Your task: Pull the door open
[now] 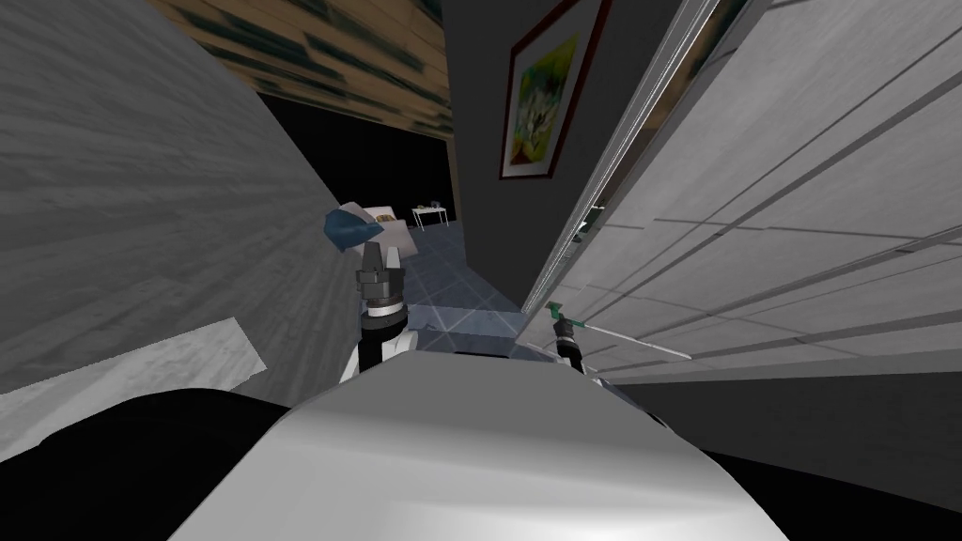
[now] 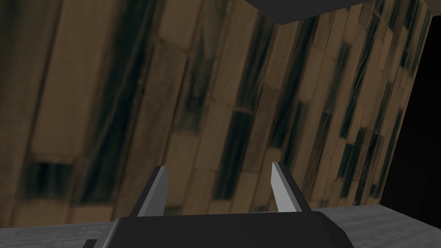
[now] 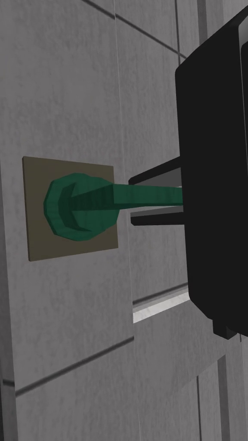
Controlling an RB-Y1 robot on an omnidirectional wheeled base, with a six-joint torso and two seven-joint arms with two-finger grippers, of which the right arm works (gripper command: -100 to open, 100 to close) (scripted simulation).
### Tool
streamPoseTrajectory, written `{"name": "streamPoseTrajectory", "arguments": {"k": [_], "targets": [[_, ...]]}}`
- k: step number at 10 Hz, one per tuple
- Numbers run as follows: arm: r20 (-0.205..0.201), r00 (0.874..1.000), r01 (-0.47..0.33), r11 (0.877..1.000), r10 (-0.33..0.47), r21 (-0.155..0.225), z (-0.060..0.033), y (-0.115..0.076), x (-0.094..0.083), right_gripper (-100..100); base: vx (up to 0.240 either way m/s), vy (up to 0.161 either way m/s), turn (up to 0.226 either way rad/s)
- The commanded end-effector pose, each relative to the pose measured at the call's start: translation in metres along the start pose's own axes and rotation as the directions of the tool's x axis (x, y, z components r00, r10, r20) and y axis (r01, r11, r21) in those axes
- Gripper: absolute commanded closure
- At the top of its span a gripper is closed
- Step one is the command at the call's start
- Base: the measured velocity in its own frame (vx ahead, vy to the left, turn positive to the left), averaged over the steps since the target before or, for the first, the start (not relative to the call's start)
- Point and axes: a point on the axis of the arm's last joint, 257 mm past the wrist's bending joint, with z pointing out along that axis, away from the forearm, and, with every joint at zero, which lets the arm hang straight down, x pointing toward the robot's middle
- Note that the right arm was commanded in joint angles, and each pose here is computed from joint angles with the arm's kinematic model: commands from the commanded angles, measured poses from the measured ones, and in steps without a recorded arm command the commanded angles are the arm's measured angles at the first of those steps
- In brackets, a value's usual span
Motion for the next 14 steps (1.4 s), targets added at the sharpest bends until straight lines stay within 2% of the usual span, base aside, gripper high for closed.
{"name": "streamPoseTrajectory", "arguments": {"k": [1,14], "targets": [[0.001,1.0,0.0,1.0,0.0,0.009,-0.0029,-0.0038,0.0001,100,-0.245,-0.034,0.049],[0.001,1.0,0.0,1.0,0.0,0.008,-0.0033,-0.0037,-0.001,100,-0.224,-0.017,0.029]]}}
